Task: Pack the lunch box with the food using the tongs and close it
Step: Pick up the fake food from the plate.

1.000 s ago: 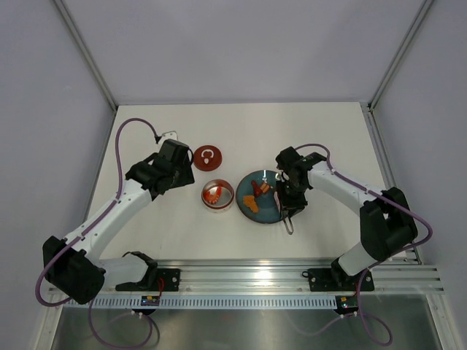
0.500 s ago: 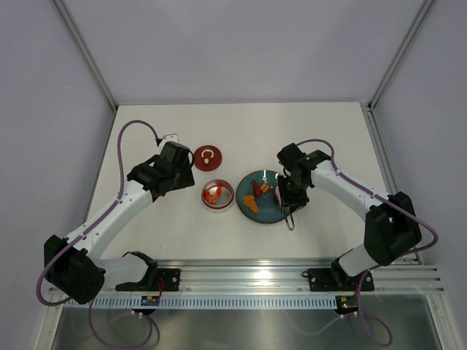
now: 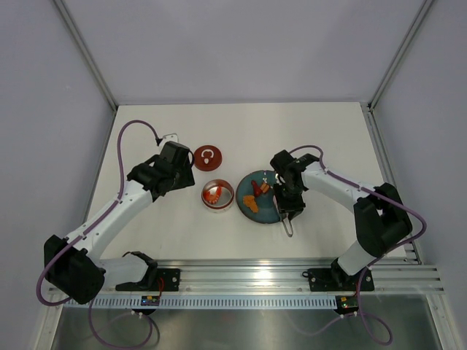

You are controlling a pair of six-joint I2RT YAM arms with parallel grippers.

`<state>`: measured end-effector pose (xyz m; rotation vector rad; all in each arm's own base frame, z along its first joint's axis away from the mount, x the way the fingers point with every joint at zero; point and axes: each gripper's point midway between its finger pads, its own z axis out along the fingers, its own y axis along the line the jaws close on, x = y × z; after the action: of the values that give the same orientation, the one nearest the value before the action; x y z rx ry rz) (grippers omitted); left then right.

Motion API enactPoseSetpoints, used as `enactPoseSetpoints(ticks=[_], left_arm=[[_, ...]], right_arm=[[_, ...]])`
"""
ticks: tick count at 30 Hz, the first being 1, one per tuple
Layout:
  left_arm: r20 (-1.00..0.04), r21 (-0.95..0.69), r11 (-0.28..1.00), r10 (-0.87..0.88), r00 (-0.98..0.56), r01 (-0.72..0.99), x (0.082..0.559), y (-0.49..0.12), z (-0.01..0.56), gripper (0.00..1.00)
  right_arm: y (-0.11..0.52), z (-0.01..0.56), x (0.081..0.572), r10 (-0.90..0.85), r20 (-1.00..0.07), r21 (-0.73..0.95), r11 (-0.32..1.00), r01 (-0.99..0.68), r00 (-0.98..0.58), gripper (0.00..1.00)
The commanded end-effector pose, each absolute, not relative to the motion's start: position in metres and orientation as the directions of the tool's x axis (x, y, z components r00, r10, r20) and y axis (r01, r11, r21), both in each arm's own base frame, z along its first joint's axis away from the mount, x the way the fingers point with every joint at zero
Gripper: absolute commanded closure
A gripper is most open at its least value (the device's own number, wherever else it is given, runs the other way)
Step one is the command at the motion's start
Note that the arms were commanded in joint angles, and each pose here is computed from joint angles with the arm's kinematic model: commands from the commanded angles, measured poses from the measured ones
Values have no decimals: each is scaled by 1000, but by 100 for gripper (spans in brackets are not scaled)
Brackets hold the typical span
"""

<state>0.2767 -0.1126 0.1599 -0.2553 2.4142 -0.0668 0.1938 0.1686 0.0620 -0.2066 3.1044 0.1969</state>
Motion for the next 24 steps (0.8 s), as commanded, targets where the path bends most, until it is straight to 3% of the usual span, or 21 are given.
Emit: enactPoseSetpoints(ticks=[1,20,24], left_arm=[[-660,-132,977,-213,-721,-168,283,-114,161,44],[-661,-128,978,-208,-721,-165,283,-114,159,44],[-663,-126,979,-205,-720,-162,283,-114,160,44]], right_arm=[[174,62,194,-143,-39,118,982,-147,-989,61],[180,59,203,-183,-38,79,979,-186,-982,63],[180,61,203,-186,-38,80,979,-189,-982,72]])
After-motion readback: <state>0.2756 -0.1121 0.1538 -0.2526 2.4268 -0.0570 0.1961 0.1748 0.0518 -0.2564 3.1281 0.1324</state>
